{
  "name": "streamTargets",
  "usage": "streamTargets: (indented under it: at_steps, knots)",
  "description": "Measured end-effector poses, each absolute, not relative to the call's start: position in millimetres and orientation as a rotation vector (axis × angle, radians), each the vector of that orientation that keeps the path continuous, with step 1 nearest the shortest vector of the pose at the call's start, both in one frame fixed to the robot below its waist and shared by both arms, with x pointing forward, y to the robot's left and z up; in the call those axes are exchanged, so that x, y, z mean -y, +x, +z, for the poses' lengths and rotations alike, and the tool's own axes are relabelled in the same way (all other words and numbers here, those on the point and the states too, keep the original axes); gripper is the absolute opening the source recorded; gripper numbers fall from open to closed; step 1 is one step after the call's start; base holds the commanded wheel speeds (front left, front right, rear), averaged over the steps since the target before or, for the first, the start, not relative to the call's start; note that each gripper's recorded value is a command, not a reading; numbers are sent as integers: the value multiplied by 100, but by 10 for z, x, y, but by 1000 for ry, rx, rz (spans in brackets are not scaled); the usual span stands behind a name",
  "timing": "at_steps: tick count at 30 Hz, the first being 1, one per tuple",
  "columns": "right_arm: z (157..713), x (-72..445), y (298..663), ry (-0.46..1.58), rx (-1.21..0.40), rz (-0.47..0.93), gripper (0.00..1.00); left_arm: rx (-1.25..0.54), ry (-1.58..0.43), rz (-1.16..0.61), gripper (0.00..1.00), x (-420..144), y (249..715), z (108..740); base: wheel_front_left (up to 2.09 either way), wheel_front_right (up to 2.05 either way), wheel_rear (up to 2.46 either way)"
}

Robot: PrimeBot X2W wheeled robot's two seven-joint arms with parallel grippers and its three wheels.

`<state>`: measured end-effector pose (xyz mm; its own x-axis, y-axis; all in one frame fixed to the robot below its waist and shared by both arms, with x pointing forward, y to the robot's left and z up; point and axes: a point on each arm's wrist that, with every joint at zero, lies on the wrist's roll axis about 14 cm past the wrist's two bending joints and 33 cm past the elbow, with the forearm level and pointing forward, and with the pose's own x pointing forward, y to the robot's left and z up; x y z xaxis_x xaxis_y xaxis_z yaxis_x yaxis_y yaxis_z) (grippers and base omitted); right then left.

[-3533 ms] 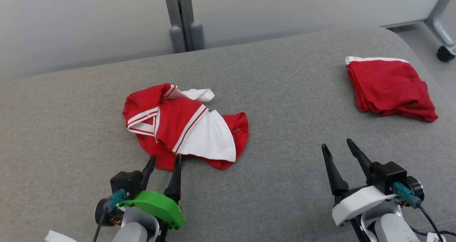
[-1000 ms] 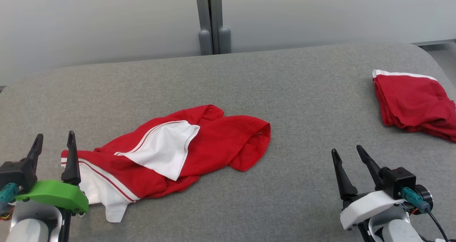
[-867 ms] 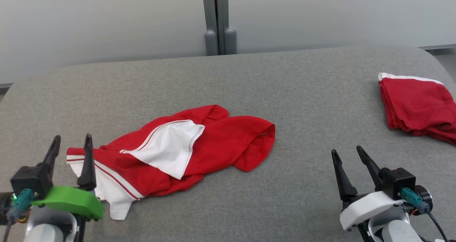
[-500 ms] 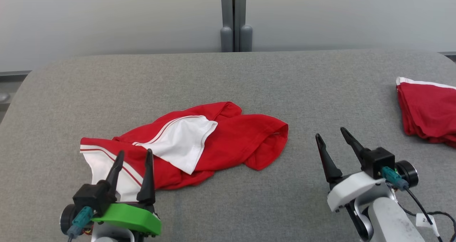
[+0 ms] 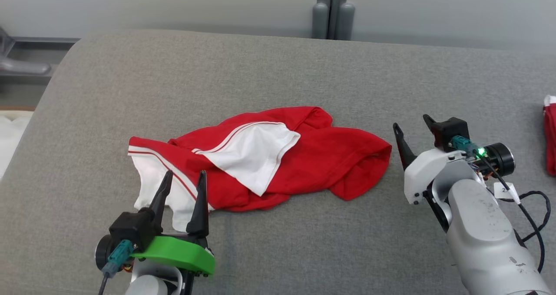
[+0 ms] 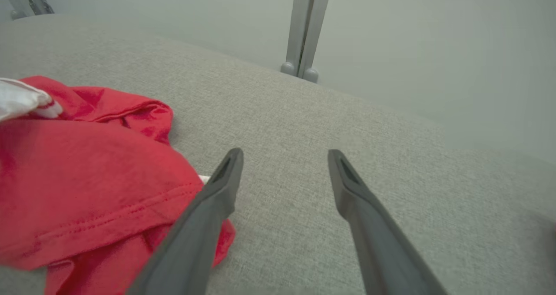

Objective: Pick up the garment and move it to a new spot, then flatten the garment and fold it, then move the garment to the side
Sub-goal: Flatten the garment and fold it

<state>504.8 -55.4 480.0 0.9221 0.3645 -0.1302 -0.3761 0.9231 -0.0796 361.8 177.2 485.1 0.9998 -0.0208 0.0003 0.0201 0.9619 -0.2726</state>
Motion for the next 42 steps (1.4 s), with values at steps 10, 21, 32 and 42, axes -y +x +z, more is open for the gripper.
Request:
streamTargets:
  at_steps: [10,21,32,42]
  knots:
    - [4165,47,4840,-139,-298,549,100,-21,-276,58,100,-1976,3537,4756,0,0,0]
    - [3977,-139,4594,-222,-324,670,95,-26,-275,44,100,-1935,3567,4729,0,0,0]
    - [4104,-234,4686,-199,-285,687,0,-33,-281,52,100,-1949,3605,4695,0,0,0]
    - [5289,267,5512,-259,38,522,0,-16,-282,35,100,-1905,3638,4744,0,0,0]
